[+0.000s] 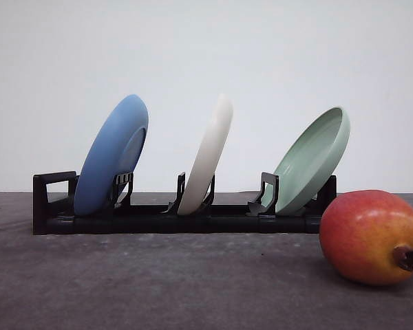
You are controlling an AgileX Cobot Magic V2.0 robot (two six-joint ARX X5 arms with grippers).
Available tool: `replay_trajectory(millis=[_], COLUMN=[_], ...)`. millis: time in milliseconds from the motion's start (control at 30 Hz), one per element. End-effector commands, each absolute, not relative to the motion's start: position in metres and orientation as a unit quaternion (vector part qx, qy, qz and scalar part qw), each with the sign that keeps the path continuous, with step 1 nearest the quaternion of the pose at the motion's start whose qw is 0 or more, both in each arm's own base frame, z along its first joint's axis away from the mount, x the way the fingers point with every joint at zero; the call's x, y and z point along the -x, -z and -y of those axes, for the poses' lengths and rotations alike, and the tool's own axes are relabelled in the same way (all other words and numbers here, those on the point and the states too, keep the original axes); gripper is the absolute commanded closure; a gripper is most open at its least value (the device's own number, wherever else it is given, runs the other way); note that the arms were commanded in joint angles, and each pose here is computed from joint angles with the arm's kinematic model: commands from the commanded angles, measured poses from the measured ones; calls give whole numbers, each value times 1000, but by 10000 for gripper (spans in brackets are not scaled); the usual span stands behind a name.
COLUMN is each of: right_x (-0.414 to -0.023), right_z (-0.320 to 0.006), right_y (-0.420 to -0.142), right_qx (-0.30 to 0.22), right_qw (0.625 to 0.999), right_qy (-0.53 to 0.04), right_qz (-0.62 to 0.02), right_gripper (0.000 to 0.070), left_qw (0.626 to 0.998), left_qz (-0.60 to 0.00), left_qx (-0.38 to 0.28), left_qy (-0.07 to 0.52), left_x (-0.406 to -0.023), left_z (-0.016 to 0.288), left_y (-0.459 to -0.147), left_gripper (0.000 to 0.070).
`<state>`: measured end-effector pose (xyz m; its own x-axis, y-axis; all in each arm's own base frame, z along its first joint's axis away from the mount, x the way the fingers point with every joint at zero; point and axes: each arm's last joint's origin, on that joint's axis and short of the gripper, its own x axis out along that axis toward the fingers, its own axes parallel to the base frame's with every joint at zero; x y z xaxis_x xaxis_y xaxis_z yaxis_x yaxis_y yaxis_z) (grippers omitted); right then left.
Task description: Place pomegranate in white plate
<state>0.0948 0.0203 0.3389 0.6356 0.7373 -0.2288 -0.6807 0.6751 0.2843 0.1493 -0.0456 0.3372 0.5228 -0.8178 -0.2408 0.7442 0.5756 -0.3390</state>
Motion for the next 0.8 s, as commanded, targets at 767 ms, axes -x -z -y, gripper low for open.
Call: replay_trajectory(millis=[767], right_x=[-94], right_z=[-21], right_y=[-344], right_qx=[-89], right_qw=[900], right_qy=[-395], right_qz=[-160], right_gripper=[136], left_qw=[847], left_qz=[-355], left_qx=[20], left_qy=[396], left_x=[-304], left_z=[213], left_y=[-324], left_gripper=[104])
